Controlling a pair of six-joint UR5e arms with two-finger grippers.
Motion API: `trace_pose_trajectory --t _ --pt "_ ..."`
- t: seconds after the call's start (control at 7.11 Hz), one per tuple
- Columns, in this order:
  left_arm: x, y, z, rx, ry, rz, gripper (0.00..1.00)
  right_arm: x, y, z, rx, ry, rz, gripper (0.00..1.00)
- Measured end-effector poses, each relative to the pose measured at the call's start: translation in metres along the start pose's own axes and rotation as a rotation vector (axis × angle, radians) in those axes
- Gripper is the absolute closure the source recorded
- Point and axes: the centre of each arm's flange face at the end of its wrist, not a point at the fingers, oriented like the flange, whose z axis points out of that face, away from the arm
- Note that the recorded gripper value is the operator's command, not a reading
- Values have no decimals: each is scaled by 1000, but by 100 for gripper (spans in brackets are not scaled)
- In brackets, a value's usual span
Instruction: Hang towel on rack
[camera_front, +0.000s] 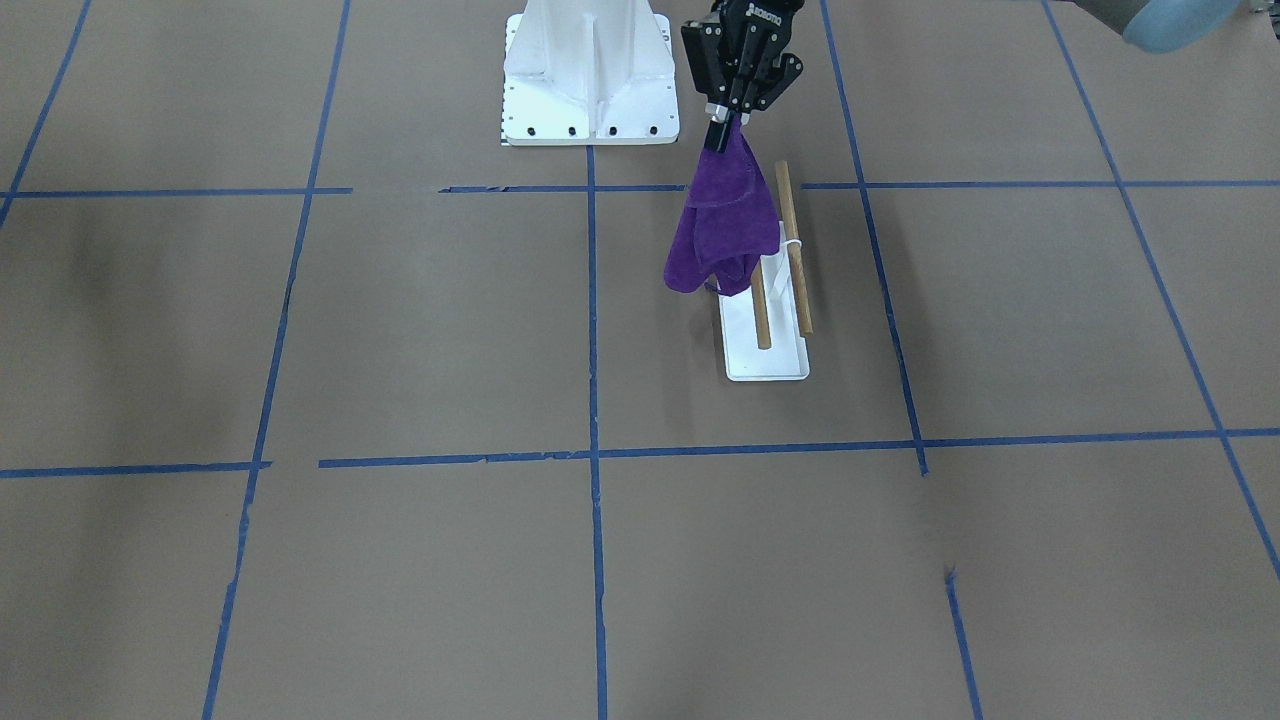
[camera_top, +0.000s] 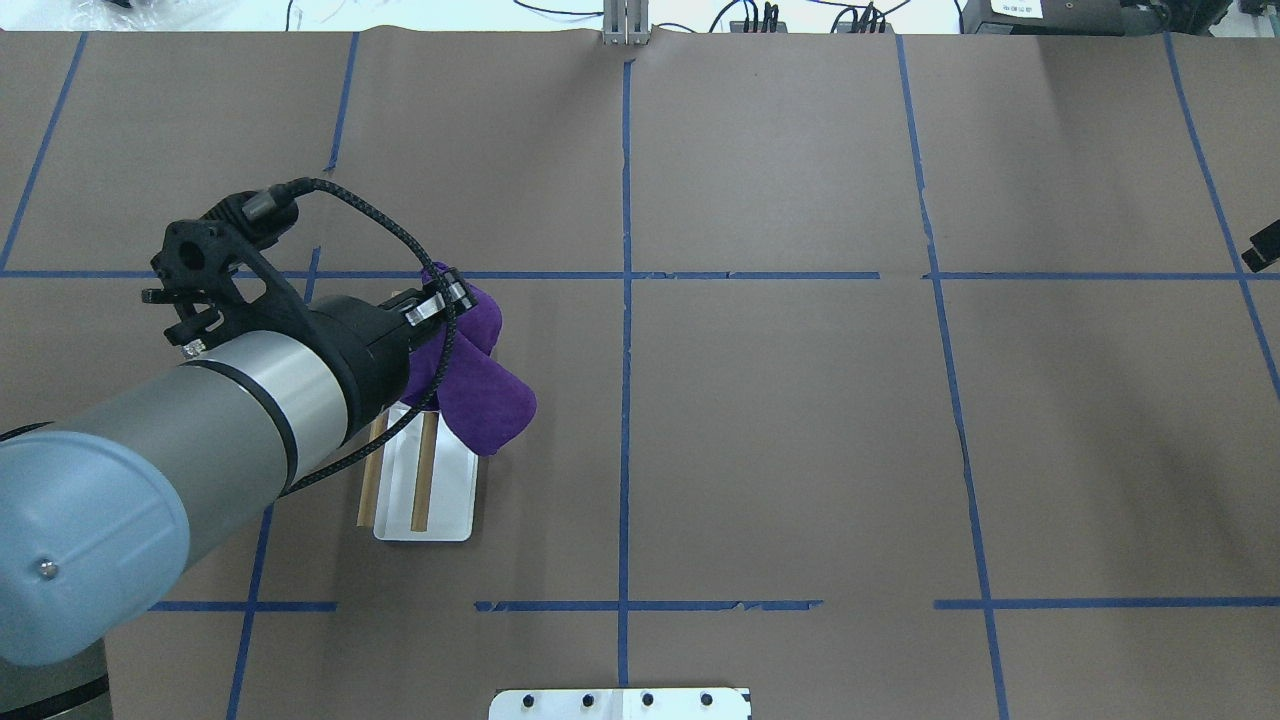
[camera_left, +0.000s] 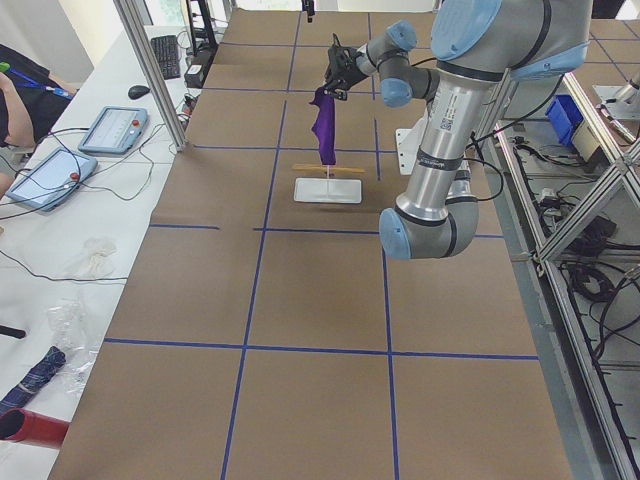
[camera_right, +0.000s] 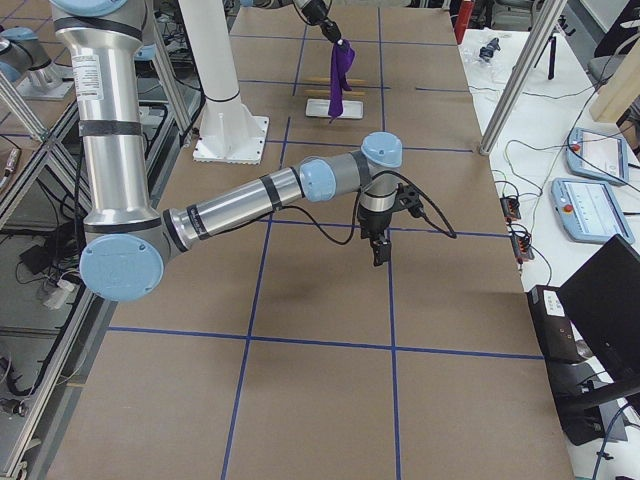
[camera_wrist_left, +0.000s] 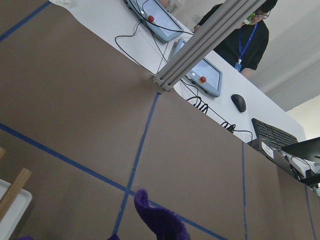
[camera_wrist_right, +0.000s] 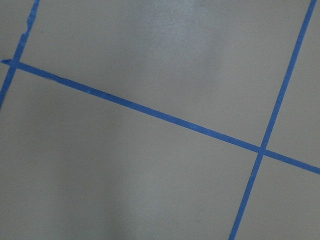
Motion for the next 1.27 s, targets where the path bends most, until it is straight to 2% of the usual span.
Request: trace_pose_trajectory --t 0.42,0.84,1.27 --pt "-55 -8 18 38 -119 53 100 13 0 5 -10 -1 22 0" --pt "-129 -26 33 95 -270 127 100 14 1 4 -10 -47 34 0" --pt "-163 -27 50 121 -348 182 100 14 0 2 -6 -59 35 0"
